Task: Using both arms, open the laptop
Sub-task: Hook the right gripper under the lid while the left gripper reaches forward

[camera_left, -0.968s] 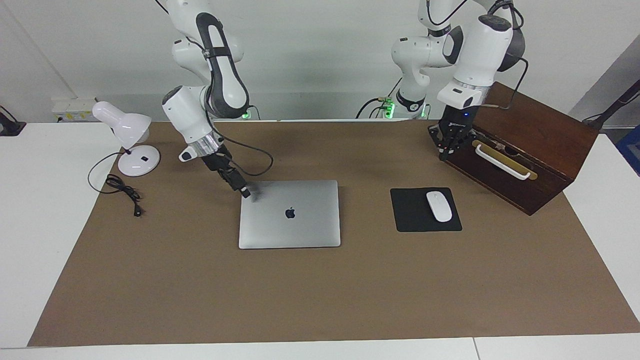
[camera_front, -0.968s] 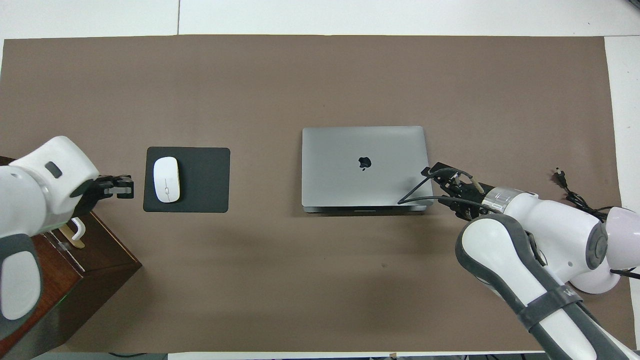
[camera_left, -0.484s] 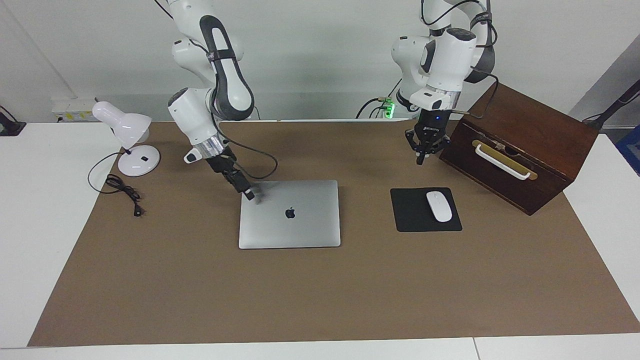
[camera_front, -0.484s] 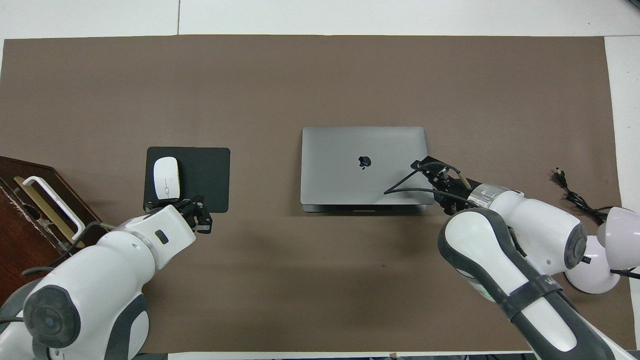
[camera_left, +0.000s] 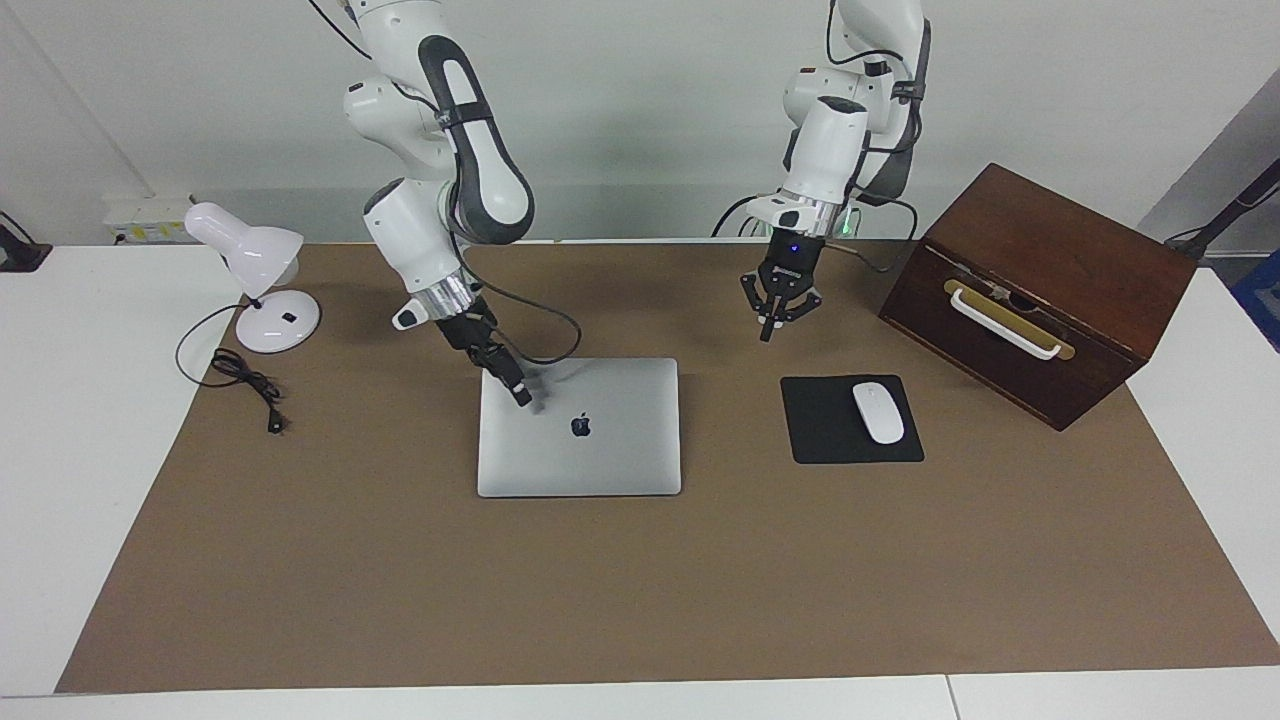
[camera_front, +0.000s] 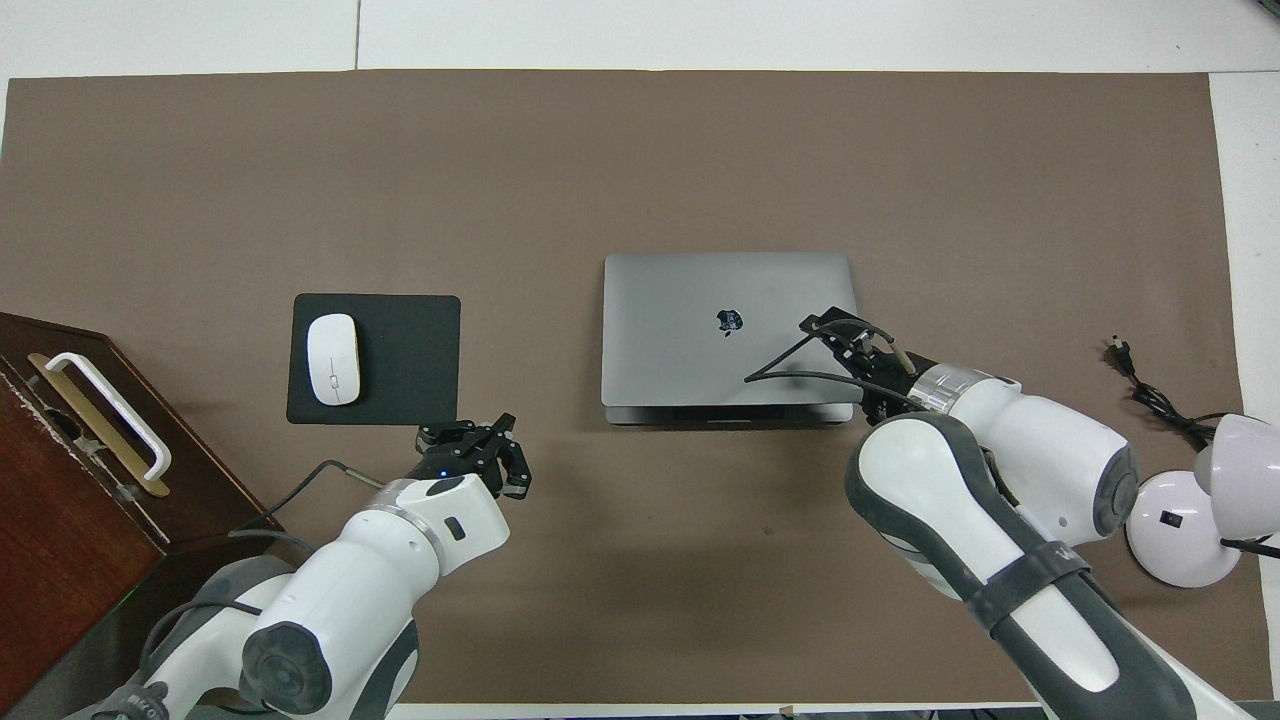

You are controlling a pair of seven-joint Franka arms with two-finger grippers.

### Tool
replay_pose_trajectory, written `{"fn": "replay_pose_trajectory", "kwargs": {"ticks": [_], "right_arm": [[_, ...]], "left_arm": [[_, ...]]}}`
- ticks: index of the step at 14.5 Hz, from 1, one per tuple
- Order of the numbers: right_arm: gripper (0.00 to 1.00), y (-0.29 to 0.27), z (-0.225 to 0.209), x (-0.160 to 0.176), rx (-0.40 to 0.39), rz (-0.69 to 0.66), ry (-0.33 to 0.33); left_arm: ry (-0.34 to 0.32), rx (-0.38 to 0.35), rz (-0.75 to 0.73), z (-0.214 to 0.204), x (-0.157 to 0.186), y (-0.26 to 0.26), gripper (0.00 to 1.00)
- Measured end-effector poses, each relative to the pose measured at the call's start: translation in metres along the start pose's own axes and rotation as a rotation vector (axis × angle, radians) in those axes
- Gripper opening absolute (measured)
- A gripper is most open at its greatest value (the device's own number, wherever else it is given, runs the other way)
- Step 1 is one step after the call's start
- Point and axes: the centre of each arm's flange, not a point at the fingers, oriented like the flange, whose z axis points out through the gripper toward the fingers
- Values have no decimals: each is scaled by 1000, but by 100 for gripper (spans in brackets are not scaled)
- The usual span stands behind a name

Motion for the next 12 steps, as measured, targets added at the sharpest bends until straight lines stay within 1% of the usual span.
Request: {"fn": "replay_pose_trajectory", "kwargs": {"ticks": [2,4,5,6,8,9,10,12], "right_arm": [[100,0,0,0,0,0,0],[100,0,0,0,1,0,0],[99,0,0,0,1,1,1],[100,0,0,0,1,0,1],[100,0,0,0,1,1,1],[98,0,0,1,1,1,1],[100,0,0,1,1,1,1],[100,-1,-1,1,2,2,2]], "left_arm": [[6,-15,19,13,-7,11,1],[19,-32,41,17,-10,24,1],[28,-40,52,17,-10,30,1],[39,-48,63,19,-12,36,1],[68,-62,78,26,-17,45,1],[72,-66,83,33,-22,48,1],[70,-71,89,40,-28,52,1],[64,-78,96,51,-31,57,1]]}}
